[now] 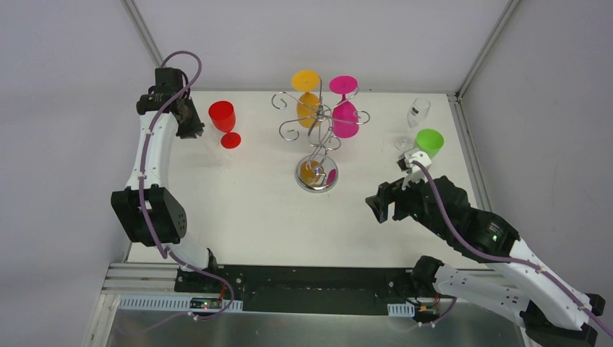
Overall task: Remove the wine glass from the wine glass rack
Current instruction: Place the wine glass at the center of the board.
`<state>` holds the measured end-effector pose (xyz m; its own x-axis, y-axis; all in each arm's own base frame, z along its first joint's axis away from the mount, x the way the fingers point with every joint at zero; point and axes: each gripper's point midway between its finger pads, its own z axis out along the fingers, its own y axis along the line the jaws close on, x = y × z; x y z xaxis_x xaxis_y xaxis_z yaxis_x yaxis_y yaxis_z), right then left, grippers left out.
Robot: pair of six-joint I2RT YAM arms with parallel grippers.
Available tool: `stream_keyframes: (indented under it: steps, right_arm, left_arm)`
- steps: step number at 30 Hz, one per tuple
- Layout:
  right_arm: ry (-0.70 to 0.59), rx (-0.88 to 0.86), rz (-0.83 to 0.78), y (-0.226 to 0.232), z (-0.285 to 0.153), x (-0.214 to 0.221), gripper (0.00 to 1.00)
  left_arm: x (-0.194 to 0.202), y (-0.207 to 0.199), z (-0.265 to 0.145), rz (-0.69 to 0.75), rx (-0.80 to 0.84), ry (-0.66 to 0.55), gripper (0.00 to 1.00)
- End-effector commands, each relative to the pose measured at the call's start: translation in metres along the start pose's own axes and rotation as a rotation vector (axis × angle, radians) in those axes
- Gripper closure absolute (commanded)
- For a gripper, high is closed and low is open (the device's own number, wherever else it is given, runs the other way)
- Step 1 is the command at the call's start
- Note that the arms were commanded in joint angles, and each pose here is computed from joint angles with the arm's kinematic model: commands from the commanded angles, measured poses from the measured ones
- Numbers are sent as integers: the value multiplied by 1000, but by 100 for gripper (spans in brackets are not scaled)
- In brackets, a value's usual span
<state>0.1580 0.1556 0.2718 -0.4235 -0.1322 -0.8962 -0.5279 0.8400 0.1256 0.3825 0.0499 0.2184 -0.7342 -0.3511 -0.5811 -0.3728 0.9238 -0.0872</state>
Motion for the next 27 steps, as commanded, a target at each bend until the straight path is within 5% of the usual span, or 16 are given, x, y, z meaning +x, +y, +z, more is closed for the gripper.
stream_keyframes:
  steps: [1, 9, 27]
  right_arm:
    - [-3, 1, 17, 1, 2, 0, 22]
    - [-7, -2, 28, 1, 0, 0, 22]
    - [-39, 54, 39, 0, -7, -44, 21]
  left_arm:
    - [-16, 2, -8, 12, -3, -47, 79]
    - [-17, 0, -20, 18, 15, -57, 66]
    - [0, -15, -81, 12, 158, -86, 56]
